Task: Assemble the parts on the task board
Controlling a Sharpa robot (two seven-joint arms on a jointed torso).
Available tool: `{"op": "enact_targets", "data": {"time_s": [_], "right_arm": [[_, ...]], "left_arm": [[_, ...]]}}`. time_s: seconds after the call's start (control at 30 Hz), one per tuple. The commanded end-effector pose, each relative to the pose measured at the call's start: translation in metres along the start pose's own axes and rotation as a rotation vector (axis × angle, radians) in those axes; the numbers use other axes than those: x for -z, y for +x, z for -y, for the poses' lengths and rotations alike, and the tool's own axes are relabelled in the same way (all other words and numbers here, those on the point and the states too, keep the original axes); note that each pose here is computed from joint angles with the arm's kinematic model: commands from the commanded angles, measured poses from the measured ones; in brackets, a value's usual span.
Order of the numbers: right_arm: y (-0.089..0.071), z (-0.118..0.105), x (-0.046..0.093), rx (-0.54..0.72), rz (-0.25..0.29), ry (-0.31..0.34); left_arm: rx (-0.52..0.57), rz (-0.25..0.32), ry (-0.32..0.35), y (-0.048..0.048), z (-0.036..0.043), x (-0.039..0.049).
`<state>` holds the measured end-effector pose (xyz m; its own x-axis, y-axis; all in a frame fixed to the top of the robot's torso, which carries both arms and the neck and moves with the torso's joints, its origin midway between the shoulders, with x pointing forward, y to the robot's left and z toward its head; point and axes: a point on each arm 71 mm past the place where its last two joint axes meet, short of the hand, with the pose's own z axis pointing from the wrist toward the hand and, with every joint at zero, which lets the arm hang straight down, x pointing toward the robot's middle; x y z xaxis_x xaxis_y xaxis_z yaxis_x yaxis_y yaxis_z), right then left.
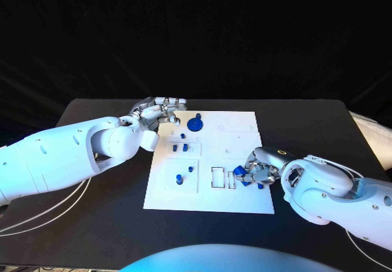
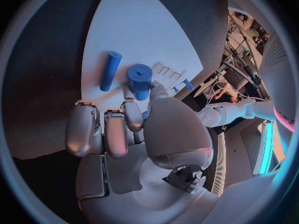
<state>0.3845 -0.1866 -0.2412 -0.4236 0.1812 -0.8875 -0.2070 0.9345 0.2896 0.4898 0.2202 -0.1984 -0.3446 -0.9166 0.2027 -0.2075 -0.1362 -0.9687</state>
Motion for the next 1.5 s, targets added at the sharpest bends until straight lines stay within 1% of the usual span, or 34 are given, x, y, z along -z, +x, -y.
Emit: {"op": "enact_targets", "data": {"time_s": [0.03, 0.13, 0.23, 0.33, 0.37, 0.43, 0.53, 0.6, 0.67, 0.77, 0.9, 1.0, 1.17, 1.3, 1.4, 1.5], "right_arm": [[-0.009, -0.003, 0.003, -0.171, 0.114, -0.030], [-0.010, -0.005, 0.005, -0.208, 0.121, -0.043], [-0.008, -0.008, 0.004, -0.228, 0.092, -0.049], [-0.005, -0.013, 0.002, -0.230, 0.053, -0.057], [-0.003, -0.016, 0.001, -0.226, 0.028, -0.062], [-0.001, -0.018, 0.000, -0.220, 0.006, -0.066], [0.006, -0.025, -0.002, -0.190, -0.075, -0.074], [0.010, -0.029, -0.004, -0.177, -0.116, -0.079], [0.012, -0.032, -0.006, -0.170, -0.138, -0.082], [0.014, -0.034, -0.008, -0.165, -0.154, -0.079], [0.015, -0.036, -0.009, -0.158, -0.156, -0.075], [0.014, -0.037, -0.010, -0.149, -0.142, -0.070], [0.010, -0.036, -0.011, -0.139, -0.082, -0.064], [0.007, -0.036, -0.011, -0.136, -0.039, -0.072], [0.006, -0.038, -0.011, -0.130, -0.016, -0.082], [0.005, -0.039, -0.010, -0.123, -0.005, -0.098]], "left_arm": [[-0.001, -0.015, 0.005, 0.0019, 0.0002, 0.0000], [0.000, -0.016, 0.005, 0.0020, 0.0001, 0.0000], [0.000, -0.017, 0.005, 0.0023, -0.0001, 0.0000], [0.000, -0.018, 0.005, 0.0026, -0.0001, 0.0000], [0.000, -0.018, 0.005, 0.0027, -0.0002, -0.0001], [0.001, -0.019, 0.005, 0.0028, -0.0002, -0.0001], [0.001, -0.021, 0.005, 0.0031, -0.0003, -0.0002], [0.001, -0.022, 0.005, 0.0035, -0.0003, -0.0003], [0.002, -0.023, 0.005, 0.0036, -0.0004, -0.0003], [0.002, -0.023, 0.004, 0.0034, -0.0004, -0.0003], [0.002, -0.023, 0.004, 0.0033, -0.0004, -0.0003], [0.002, -0.024, 0.004, 0.0034, -0.0004, -0.0004], [0.002, -0.024, 0.004, 0.0034, -0.0005, -0.0006], [0.002, -0.025, 0.003, 0.0034, -0.0006, -0.0007], [0.002, -0.025, 0.003, 0.0033, -0.0007, -0.0008], [0.003, -0.026, 0.002, 0.0034, -0.0008, -0.0008]]}}
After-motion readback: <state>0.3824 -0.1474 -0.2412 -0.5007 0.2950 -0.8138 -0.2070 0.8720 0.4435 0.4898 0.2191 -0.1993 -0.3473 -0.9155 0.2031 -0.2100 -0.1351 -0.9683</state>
